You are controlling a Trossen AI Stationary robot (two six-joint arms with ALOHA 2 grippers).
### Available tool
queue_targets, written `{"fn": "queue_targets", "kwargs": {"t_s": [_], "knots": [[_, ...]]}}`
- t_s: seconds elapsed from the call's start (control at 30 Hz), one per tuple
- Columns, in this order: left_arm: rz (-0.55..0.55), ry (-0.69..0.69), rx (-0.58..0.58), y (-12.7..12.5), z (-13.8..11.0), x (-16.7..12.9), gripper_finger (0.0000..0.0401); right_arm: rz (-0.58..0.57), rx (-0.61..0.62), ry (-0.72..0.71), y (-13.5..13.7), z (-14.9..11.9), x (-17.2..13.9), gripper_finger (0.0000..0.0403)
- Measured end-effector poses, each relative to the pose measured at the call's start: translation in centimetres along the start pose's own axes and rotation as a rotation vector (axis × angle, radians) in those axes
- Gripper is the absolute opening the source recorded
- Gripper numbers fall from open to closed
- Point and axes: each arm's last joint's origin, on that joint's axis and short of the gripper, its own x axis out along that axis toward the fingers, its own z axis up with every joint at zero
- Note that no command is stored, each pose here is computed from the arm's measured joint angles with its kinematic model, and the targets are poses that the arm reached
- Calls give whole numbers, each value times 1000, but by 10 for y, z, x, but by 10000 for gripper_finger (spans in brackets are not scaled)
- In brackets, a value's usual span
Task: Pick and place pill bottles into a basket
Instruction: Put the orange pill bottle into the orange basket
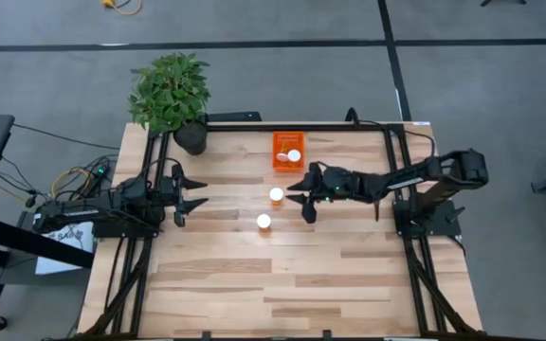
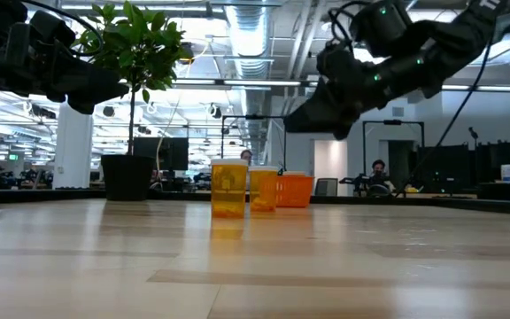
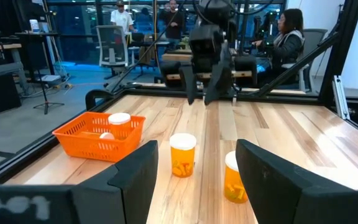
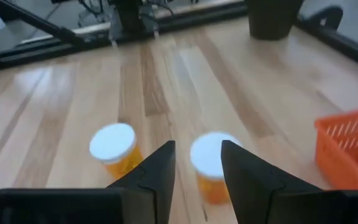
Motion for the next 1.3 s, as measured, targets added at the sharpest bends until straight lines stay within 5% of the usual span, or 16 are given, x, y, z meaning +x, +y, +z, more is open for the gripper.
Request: {"fn": "queue_targets", "kwargs": {"t_s": [1.1,1.3], "knots": [[-1,0,0,0,0,0,209,-40,-41,-49,-7,-10,-5,124],[-1,0,0,0,0,0,209,-41,-40,-77,-9,-18,8,161]]}}
